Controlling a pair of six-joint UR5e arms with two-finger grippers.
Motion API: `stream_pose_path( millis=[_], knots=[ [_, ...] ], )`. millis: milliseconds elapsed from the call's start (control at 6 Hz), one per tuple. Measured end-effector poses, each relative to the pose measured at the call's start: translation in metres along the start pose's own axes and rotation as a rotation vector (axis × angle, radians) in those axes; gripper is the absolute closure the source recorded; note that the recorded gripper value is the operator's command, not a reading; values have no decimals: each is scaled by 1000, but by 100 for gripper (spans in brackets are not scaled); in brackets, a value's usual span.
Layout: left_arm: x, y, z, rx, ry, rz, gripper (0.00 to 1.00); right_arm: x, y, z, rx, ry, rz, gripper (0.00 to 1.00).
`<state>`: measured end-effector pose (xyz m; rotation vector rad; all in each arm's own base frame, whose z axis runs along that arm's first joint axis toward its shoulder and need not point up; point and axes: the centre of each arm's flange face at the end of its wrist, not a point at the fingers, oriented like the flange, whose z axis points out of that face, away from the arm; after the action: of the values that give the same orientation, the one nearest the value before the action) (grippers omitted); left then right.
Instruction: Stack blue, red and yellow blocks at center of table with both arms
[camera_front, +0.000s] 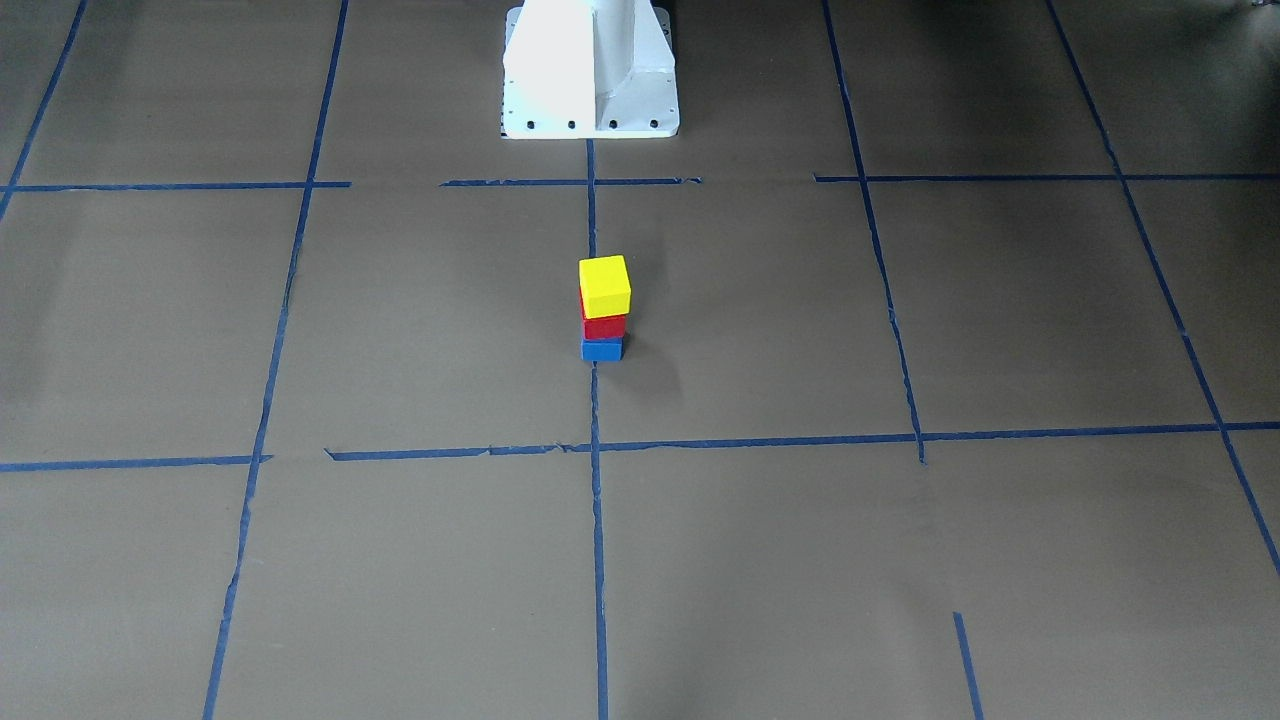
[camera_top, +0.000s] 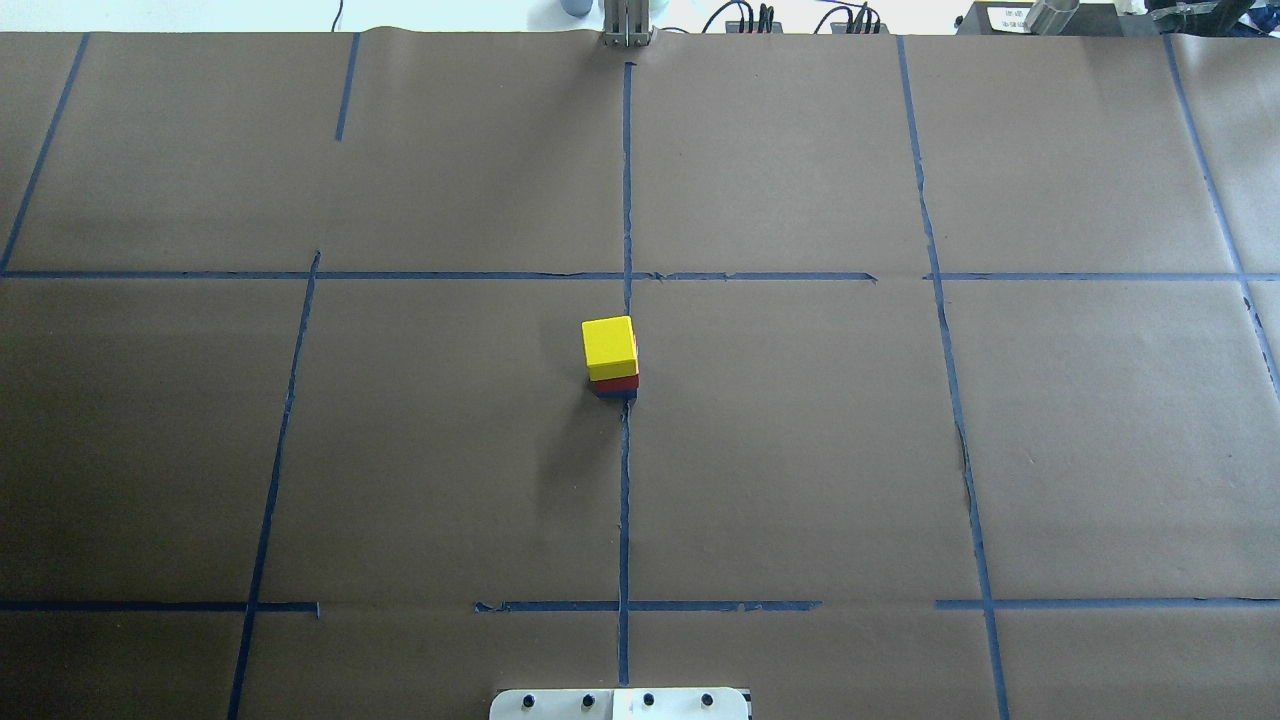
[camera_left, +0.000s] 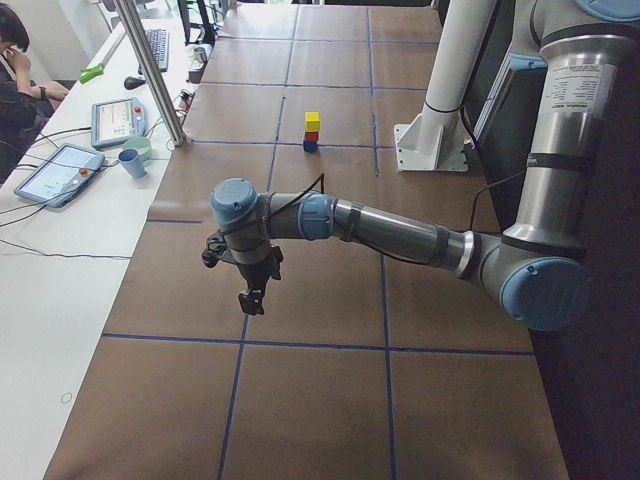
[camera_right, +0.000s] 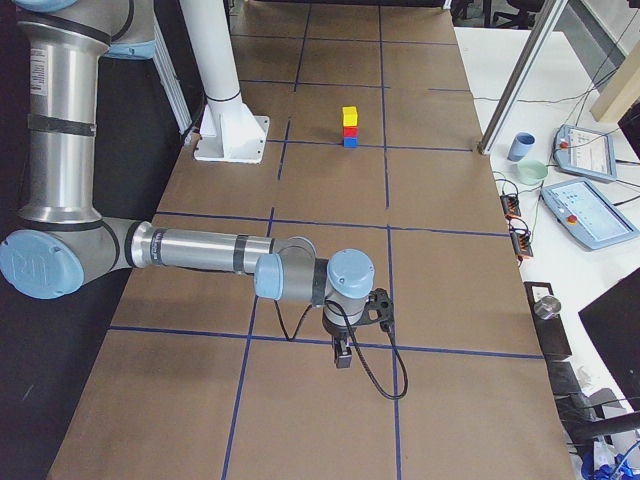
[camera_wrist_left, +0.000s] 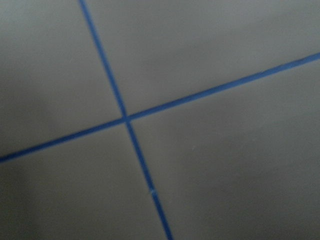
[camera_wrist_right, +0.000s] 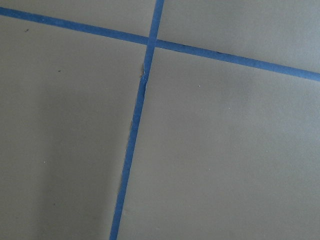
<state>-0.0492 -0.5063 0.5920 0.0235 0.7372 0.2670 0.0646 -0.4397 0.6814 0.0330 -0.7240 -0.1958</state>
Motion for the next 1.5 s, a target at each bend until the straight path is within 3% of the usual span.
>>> stream_pose_path(
  millis=[500, 1500],
  knots=[
    [-43, 64, 40, 11, 1, -52, 0, 1, 0, 1, -1, 0, 1, 0],
    [-55, 84, 61, -19, 1, -86, 0, 2, 2, 3, -5, -2, 9, 0]
  ],
)
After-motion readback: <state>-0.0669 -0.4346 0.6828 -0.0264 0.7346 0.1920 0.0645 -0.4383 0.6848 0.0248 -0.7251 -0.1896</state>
